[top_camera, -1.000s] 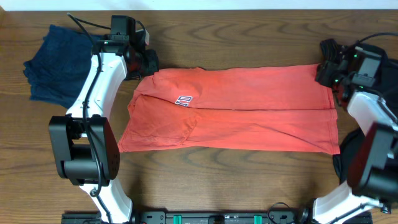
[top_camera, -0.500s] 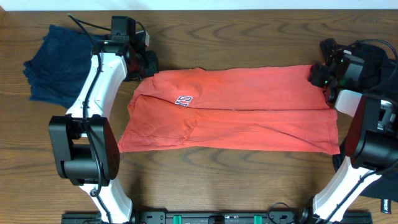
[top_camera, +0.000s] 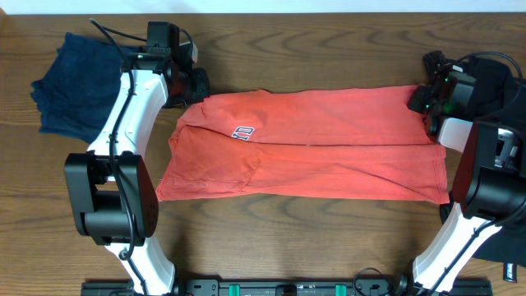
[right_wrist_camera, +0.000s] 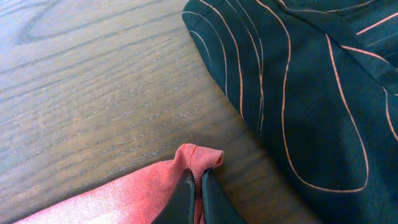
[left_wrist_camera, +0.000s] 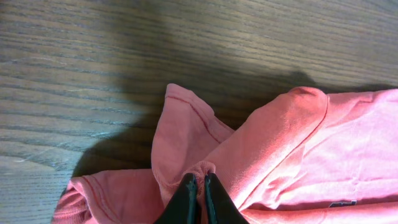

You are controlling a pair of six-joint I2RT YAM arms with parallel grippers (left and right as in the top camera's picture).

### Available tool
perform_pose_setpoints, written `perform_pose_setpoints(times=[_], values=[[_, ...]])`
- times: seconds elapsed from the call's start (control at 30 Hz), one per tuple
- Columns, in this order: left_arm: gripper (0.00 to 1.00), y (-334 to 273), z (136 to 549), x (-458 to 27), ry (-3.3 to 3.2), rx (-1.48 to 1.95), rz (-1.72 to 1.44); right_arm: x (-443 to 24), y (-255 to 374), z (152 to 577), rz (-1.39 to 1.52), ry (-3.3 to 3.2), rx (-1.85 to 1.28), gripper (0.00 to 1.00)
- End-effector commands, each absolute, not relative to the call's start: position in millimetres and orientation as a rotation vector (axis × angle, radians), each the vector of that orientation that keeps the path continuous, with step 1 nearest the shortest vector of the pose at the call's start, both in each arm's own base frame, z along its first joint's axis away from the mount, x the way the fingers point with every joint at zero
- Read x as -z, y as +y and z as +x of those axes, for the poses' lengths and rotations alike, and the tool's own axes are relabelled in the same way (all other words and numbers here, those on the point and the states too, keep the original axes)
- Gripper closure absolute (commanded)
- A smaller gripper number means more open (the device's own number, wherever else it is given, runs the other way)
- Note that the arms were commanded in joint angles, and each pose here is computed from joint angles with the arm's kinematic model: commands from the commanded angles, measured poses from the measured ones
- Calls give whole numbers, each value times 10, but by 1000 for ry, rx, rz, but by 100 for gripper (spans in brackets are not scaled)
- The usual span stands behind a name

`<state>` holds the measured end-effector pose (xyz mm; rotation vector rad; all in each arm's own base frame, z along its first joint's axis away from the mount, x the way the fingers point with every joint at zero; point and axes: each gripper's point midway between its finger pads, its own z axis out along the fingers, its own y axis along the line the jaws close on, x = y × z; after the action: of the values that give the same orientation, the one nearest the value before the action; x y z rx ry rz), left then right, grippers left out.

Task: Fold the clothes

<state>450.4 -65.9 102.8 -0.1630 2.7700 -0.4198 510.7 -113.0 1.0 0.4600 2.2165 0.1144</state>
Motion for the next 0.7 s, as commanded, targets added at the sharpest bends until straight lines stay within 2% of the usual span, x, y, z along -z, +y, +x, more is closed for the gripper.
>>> perform_pose_setpoints(times=[0.0, 0.17, 0.37, 0.5, 0.67], values=[[94, -653, 4464, -985, 2789, 410, -158, 180, -1124, 5045, 550, 2247, -116, 99], [94, -648, 4426, -974, 2805, 409, -163, 13, -1138, 5033, 554, 2238, -113, 99], [94, -611, 4300, -999, 2845, 406, -182, -609, -1267, 4928, 577, 2190, -81, 99], [94, -537, 4095, -1060, 2904, 401, -222, -941, -1358, 4651, 630, 2220, -30, 99], [94, -457, 3713, -1116, 3030, 394, -285, -1068, -1468, 4124, 725, 2338, 112, 99]])
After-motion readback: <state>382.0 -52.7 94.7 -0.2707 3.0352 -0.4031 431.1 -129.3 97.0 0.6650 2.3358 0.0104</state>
